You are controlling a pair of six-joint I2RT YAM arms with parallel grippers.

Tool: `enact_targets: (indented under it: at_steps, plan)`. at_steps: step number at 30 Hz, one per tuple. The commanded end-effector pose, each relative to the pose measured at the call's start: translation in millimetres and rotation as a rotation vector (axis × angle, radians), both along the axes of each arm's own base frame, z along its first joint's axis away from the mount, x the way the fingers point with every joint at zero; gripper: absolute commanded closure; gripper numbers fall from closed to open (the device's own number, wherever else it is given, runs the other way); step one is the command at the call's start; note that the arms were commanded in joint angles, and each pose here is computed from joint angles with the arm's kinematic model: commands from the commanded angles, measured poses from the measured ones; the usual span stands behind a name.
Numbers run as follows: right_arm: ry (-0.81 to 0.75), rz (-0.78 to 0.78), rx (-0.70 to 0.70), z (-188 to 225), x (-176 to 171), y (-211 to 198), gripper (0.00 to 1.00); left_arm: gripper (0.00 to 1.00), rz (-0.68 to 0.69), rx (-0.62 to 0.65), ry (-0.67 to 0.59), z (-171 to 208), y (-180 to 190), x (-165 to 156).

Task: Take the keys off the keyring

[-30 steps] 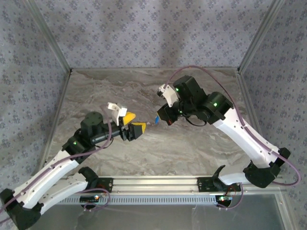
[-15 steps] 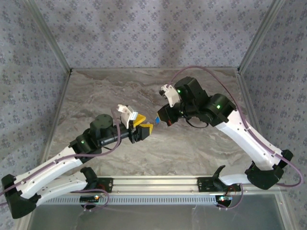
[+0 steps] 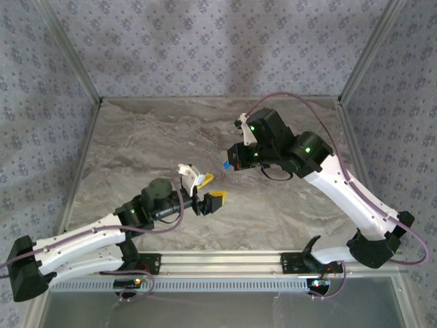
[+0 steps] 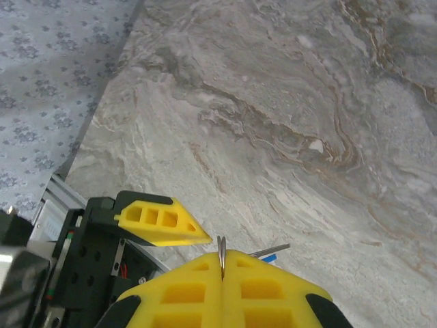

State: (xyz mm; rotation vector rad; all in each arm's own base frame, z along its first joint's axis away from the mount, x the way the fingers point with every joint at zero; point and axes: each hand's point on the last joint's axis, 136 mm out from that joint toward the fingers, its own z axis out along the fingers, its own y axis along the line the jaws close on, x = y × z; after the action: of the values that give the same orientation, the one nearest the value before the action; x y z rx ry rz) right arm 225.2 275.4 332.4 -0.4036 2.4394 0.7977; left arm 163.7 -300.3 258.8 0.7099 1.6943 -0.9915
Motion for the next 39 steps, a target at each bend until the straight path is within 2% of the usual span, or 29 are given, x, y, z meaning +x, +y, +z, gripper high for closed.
enact_targets:
  at_steps: [1, 5, 12, 33, 39]
  plan:
    - [0.034, -0.063, 0.011, -7, 5, -1, 0.97, 0.23, 0.046, -0.024, -0.184, 16, -2, 2]
    - [0.029, -0.055, 0.030, -11, 6, 4, 0.97, 0.24, 0.065, 0.019, -0.317, 14, -6, -1]
    - [0.049, -0.067, 0.058, -15, 5, 9, 0.97, 0.22, 0.101, 0.035, -0.402, 23, -8, 6]
    - [0.034, -0.036, 0.100, -6, -1, 21, 0.98, 0.21, 0.134, -0.011, -0.430, 37, -16, 13]
    - [0.030, -0.033, 0.105, -5, -1, 22, 0.98, 0.21, 0.197, -0.010, -0.409, 33, -7, 21]
